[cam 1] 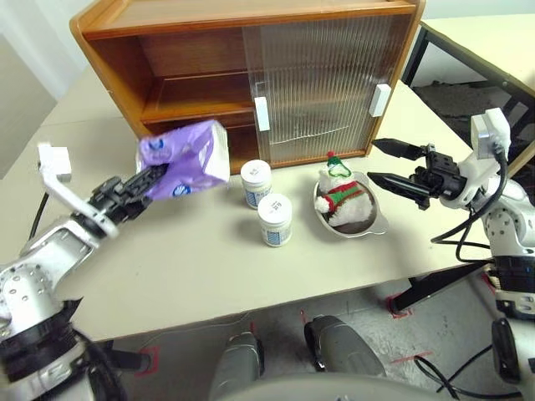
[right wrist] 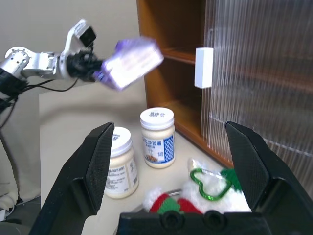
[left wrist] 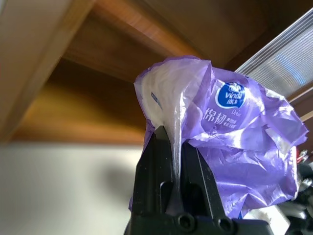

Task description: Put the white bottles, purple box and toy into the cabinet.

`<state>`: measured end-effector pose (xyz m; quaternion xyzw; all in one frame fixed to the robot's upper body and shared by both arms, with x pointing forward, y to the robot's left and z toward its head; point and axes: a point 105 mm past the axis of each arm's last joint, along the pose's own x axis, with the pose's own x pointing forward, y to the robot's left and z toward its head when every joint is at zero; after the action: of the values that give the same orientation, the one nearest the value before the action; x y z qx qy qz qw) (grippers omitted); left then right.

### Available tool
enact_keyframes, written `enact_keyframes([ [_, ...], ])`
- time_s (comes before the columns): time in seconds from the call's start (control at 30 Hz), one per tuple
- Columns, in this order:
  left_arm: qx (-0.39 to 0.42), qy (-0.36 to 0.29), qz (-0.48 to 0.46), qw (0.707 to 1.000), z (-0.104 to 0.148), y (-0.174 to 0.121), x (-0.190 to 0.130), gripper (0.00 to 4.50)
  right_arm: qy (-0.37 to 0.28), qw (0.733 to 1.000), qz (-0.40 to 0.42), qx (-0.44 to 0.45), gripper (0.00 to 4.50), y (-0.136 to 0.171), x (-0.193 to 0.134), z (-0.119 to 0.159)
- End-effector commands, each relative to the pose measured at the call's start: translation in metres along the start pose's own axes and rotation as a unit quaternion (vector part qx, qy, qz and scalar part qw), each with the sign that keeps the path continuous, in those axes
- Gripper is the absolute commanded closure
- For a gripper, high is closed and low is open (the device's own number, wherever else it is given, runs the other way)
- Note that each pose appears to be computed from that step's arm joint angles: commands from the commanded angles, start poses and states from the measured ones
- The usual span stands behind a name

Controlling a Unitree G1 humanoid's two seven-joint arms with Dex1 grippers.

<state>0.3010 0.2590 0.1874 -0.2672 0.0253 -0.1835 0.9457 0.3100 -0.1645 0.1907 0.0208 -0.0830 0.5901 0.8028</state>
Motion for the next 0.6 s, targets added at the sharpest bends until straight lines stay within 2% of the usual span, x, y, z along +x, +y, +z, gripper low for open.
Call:
enact_keyframes([
  [0.03, 0.015, -0.036, 0.028, 0.999, 0.011, -0.008, 0.021, 4.49, 0.002, 1.0, 0.014, -0.004, 0.0, 0.002, 0.004, -0.001],
  [0.23, 0.029, -0.106, 0.073, 0.991, 0.032, -0.012, 0.045, 4.49, -0.02, 1.0, 0.016, -0.005, 0.0, 0.006, 0.008, 0.002],
  [0.6, 0.004, -0.159, 0.101, 0.982, 0.039, -0.014, 0.076, 4.49, -0.026, 1.0, 0.006, -0.003, 0.0, 0.009, 0.012, -0.003],
])
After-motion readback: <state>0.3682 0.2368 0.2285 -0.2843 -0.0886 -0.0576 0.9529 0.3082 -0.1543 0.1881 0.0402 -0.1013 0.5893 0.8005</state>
